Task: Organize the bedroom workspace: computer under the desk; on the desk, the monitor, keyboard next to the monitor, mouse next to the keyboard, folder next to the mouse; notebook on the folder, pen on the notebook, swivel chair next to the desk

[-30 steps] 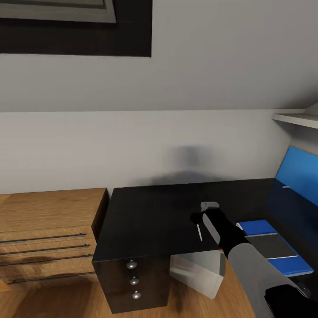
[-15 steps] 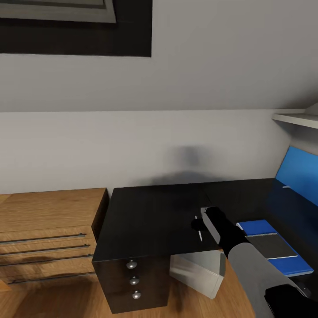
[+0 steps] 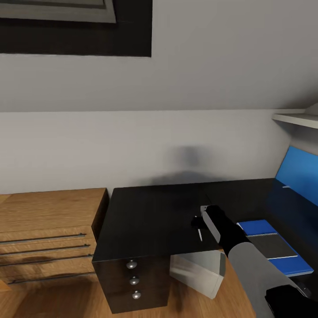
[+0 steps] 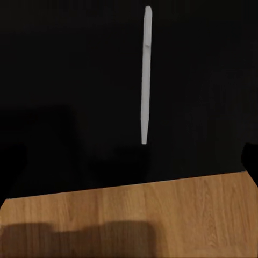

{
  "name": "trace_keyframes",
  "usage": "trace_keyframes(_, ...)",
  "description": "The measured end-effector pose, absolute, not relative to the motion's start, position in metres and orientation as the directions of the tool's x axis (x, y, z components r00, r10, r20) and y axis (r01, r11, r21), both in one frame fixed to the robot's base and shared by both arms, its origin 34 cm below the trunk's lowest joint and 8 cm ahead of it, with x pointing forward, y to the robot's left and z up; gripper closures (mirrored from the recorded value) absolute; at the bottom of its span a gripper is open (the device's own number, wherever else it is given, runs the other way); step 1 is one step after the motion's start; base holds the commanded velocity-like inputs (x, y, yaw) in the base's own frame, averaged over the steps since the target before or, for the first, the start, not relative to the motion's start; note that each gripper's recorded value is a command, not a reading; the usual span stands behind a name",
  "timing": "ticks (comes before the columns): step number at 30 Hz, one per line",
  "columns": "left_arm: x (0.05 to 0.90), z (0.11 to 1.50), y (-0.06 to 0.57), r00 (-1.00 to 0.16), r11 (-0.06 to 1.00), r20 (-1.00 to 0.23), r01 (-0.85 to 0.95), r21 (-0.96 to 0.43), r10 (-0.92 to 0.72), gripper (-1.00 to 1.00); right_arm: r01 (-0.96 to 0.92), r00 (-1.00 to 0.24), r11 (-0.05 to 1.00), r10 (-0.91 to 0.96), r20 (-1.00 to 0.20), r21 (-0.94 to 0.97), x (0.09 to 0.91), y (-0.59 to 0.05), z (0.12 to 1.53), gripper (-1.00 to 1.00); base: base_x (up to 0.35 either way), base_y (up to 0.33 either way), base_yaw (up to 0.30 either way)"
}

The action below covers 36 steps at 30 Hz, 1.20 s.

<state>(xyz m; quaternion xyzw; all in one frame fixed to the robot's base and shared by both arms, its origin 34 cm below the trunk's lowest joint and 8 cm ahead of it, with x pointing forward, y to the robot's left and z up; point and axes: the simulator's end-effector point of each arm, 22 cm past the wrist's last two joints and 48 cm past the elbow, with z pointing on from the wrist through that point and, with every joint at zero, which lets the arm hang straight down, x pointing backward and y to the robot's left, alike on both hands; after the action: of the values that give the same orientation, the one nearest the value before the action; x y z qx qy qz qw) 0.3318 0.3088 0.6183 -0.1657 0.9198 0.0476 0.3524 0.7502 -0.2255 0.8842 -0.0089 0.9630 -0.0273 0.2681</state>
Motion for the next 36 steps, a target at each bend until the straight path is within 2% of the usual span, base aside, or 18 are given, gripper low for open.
trace_keyframes(18, 0.3318, 0.6187, 0.3128, -0.697, 0.941, -0.666, -0.338, -0.024, -0.267, -1.00, -0.003, -0.854, 0.999, -0.031, -0.519, -0.054, 0.7509, -0.2241, 0.8851, -1.00, 0.000, 0.000, 0.000)
trace_keyframes(31, 0.3320, 0.6188, 0.3124, -0.697, 0.941, -0.666, -0.336, -0.025, -0.266, -1.00, -0.004, -0.857, 0.999, -0.031, -0.514, -0.054, 0.7494, -0.2241, 0.8826, -1.00, 0.107, 0.000, 0.000)
trace_keyframes(36, 0.3321, 0.6188, 0.3123, -0.697, 0.941, -0.666, -0.336, -0.025, -0.266, -1.00, -0.005, -0.858, 0.999, -0.032, -0.513, -0.054, 0.7492, -0.2241, 0.8823, -1.00, 0.063, -0.172, 0.000)
